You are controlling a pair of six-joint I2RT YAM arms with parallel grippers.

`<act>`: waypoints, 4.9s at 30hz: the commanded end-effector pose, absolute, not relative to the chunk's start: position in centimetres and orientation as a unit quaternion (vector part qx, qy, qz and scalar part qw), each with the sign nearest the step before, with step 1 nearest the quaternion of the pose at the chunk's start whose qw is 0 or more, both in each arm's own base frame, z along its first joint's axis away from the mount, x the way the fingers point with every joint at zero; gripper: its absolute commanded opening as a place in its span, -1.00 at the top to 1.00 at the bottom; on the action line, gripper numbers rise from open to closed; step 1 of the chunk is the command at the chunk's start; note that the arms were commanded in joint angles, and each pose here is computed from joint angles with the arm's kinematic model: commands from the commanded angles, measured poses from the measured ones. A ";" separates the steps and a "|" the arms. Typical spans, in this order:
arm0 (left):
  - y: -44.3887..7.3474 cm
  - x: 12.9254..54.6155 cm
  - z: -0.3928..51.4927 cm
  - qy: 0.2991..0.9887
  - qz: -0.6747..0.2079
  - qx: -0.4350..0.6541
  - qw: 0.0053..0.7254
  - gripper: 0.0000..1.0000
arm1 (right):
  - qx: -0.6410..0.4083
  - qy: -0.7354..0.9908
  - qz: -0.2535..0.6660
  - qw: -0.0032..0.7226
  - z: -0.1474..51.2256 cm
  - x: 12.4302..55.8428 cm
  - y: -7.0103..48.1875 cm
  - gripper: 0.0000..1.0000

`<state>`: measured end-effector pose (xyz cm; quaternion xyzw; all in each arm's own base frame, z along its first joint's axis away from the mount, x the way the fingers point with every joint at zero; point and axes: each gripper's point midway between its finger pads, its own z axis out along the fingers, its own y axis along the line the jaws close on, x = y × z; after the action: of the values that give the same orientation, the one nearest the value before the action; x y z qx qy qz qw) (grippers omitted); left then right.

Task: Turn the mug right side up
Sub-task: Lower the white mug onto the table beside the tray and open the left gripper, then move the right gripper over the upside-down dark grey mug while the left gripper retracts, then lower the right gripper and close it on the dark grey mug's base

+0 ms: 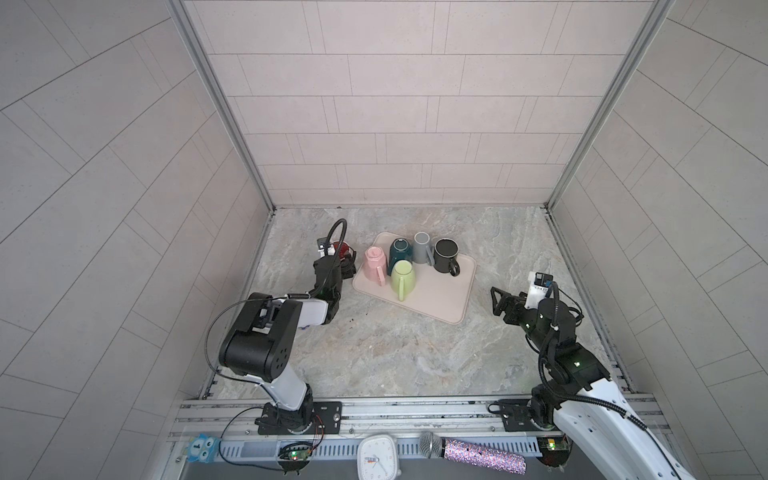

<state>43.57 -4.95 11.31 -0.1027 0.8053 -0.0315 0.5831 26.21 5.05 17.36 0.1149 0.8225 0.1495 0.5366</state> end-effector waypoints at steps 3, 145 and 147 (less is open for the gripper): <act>-5.0 43.3 12.6 0.796 -0.046 -0.116 0.593 -0.94 | 0.110 0.829 0.144 0.530 17.8 26.6 5.1 -0.90; -17.9 30.6 16.6 0.810 -0.169 0.075 0.557 -1.00 | -0.075 0.975 -0.062 0.201 8.6 44.4 15.2 0.80; -17.9 30.6 16.5 0.811 -0.169 0.075 0.556 -1.00 | -0.077 0.975 -0.062 0.201 8.7 44.4 15.3 0.90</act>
<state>30.42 -17.70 16.11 0.0806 0.8160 -0.1633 0.5486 43.69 15.86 8.34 -0.0818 0.9767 -0.0441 0.1935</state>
